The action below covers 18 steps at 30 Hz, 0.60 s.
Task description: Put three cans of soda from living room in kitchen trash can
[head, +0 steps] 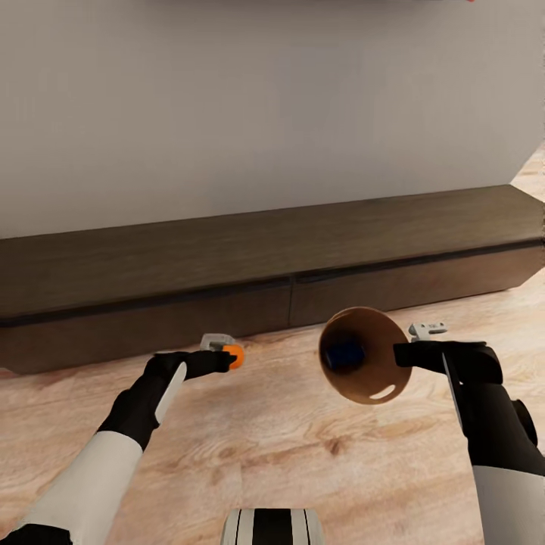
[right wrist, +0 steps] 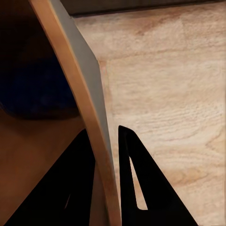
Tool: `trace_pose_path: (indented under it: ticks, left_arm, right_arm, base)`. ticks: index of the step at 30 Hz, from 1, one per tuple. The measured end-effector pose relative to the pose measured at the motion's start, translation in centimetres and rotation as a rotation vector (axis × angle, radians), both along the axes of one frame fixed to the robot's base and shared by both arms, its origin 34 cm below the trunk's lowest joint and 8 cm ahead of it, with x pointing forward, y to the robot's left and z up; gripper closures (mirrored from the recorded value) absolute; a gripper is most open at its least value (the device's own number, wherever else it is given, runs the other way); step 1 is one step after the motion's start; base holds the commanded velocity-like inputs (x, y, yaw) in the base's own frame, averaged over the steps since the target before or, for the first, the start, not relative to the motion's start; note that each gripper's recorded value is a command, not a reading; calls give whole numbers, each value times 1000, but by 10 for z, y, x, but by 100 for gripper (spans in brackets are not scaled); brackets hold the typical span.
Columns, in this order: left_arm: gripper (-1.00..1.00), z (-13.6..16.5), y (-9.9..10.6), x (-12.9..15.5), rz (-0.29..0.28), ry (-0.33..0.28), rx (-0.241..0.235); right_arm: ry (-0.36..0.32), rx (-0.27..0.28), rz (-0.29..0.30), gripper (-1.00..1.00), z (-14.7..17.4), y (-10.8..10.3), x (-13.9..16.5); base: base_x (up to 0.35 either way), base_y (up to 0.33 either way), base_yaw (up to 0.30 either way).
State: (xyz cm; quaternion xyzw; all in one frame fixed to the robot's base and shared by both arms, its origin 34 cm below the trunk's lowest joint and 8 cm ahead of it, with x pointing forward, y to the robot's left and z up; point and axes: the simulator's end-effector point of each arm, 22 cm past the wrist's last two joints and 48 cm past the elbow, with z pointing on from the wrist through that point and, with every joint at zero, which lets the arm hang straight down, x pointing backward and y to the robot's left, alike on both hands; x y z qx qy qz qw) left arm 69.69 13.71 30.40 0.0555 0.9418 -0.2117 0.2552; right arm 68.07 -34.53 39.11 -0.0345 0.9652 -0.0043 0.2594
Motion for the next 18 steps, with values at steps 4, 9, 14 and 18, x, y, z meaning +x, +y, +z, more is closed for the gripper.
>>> trace_pose_path:
  ticks: [4,9,14,18]
  left_arm:
    - [100,33,-7,-11,-23,-8,-11]
    - [100,68,-13,-22,-45,-11,-21]
    - [100,104,-26,-39,-85,-15,-68]
    - [100,131,-41,-52,-129,-32,-134]
  right_arm:
    - [13,6,-1,100,-2,2,-7]
    - [18,25,-3,100,0,7,-11]
    - [10,21,-6,100,8,6,-11]
    - [6,23,-9,100,13,7,-11]
  base:
    - [0,0,0]
    - [0,0,0]
    - [0,0,0]
    - [0,0,0]
